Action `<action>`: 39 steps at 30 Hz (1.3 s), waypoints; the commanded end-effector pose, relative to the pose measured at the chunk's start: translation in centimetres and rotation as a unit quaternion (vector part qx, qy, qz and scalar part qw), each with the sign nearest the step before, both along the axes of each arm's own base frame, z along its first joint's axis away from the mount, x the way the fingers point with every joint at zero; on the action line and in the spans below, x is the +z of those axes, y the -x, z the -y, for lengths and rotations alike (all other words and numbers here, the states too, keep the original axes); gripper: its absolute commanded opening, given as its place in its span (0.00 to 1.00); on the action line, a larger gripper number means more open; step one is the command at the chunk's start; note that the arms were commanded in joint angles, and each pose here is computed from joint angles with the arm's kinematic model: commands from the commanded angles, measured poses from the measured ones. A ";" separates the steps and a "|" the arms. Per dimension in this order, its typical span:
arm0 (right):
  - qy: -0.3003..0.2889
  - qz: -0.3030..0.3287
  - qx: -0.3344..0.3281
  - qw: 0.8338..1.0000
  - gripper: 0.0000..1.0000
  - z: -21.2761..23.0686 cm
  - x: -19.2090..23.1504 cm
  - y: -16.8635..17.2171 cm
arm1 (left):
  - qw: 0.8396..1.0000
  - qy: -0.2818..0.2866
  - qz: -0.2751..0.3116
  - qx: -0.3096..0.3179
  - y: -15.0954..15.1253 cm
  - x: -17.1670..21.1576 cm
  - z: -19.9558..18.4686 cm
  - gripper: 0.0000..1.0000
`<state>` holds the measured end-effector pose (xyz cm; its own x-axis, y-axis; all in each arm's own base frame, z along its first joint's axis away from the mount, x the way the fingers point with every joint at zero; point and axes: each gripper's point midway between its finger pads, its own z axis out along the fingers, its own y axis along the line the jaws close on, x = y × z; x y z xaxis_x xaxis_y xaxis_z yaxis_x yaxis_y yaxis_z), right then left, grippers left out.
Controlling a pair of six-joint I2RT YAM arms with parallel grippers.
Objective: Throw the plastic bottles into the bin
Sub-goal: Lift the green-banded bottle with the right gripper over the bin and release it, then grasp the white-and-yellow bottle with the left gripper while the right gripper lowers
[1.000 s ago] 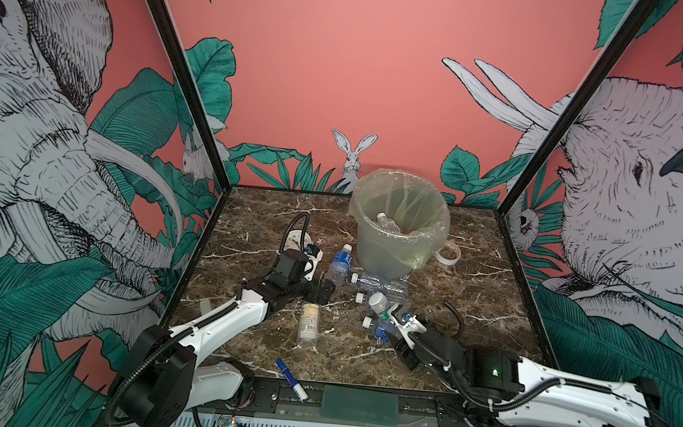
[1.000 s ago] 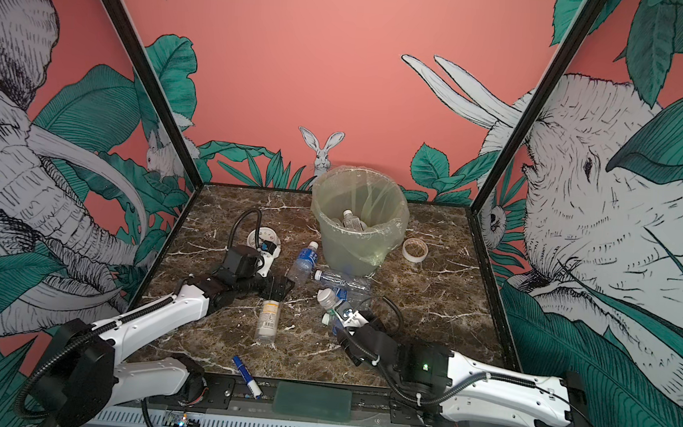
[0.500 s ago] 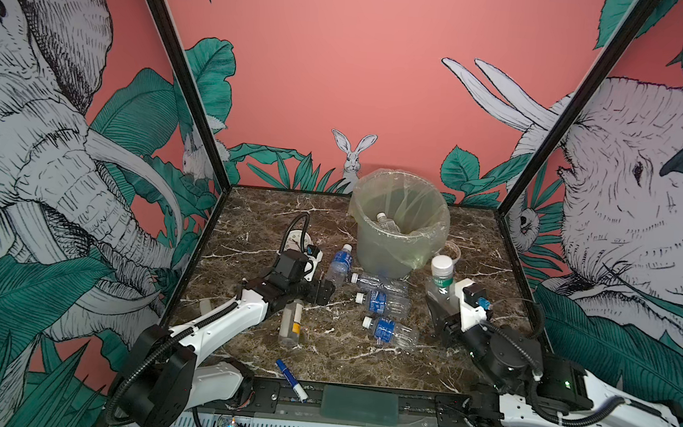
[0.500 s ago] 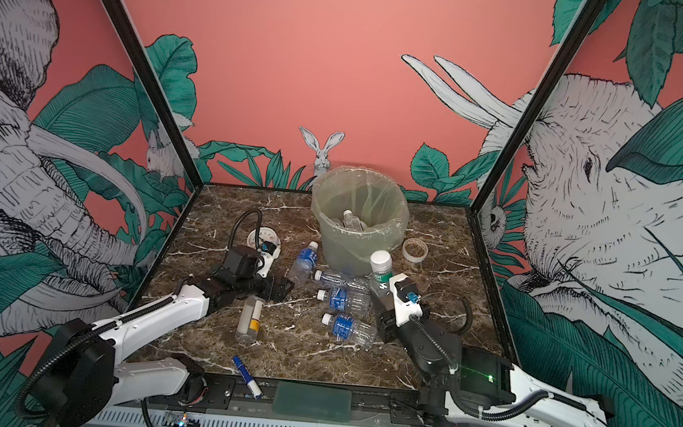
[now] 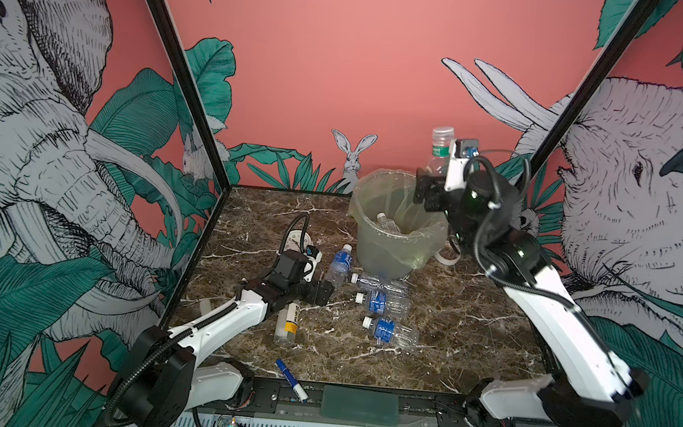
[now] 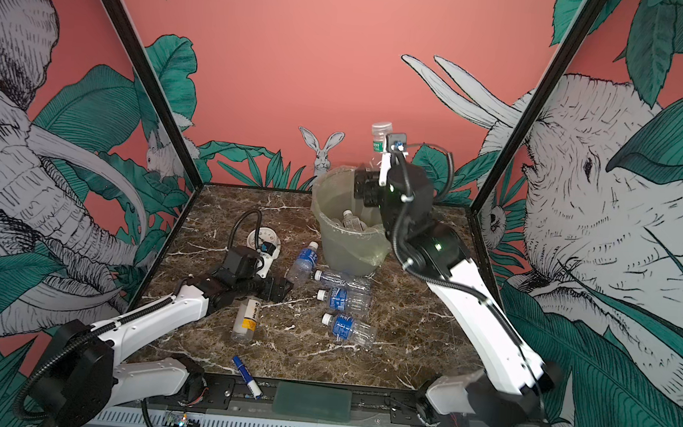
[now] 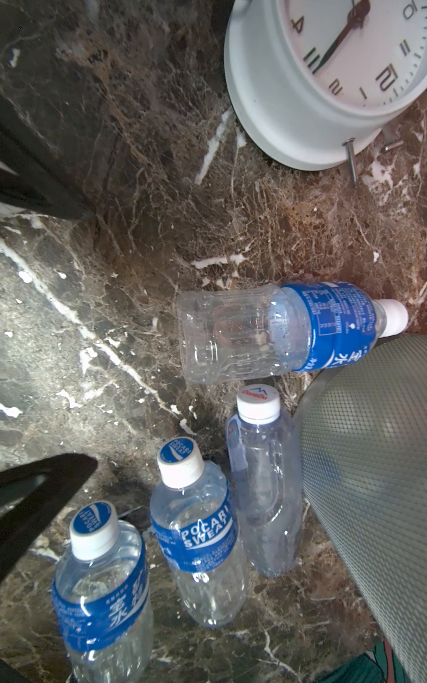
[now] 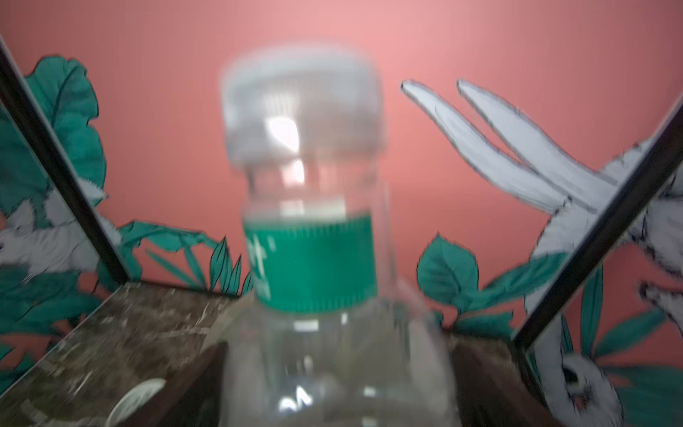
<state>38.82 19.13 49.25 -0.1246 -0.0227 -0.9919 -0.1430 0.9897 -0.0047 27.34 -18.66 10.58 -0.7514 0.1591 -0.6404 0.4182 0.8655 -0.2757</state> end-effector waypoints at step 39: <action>0.018 -0.218 0.063 0.974 0.99 4.8 -21.8 10.5 | 0.993 -0.049 -0.088 0.061 6.7 -3.4 -1.9 0.99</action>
<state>28.77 14.40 27.75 -0.5262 -0.1217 -0.8416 -0.2597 0.9654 0.0228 21.00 -17.13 7.93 -0.8487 0.1531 -0.5062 0.3081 0.9211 -0.2379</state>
